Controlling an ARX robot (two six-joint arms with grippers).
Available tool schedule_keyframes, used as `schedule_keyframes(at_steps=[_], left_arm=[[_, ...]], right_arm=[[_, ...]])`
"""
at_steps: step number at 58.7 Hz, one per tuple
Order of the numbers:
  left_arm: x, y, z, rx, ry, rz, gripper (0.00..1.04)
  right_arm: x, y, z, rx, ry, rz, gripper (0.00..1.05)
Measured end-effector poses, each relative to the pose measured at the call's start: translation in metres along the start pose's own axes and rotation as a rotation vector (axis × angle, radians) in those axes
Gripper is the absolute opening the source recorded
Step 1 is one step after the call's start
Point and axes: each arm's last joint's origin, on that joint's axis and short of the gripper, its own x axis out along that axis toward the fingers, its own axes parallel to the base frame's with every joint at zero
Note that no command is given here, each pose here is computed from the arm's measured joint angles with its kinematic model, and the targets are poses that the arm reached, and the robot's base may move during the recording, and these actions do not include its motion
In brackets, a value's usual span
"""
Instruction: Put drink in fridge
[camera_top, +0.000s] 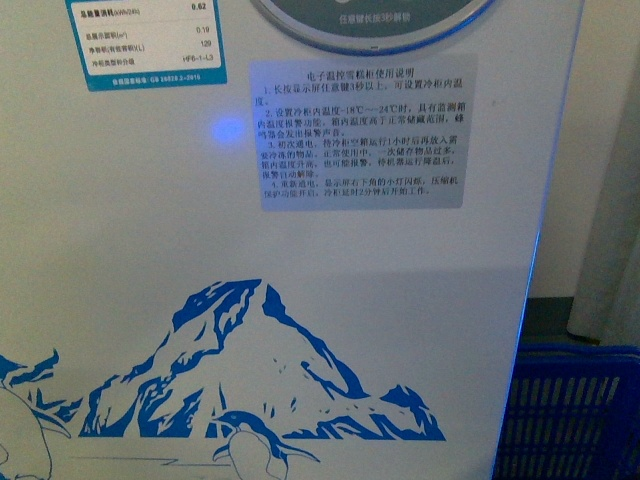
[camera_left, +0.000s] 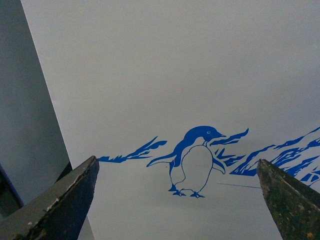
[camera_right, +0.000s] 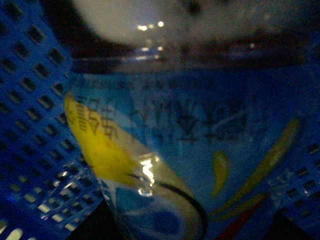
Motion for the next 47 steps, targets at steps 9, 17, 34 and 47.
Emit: schedule_keyframes(at_steps=[9, 17, 34, 47], left_arm=[[0.000, 0.000, 0.000, 0.000, 0.000, 0.000, 0.97], [0.000, 0.000, 0.000, 0.000, 0.000, 0.000, 0.97], [0.000, 0.000, 0.000, 0.000, 0.000, 0.000, 0.97], [0.000, 0.000, 0.000, 0.000, 0.000, 0.000, 0.97]], right_arm=[[-0.041, 0.002, 0.017, -0.034, -0.086, 0.074, 0.37], [-0.092, 0.009, 0.036, -0.093, -0.219, 0.165, 0.37], [-0.288, -0.002, 0.042, -0.352, -0.676, 0.457, 0.37], [-0.414, -0.042, -0.021, -0.524, -1.050, 0.564, 0.37]])
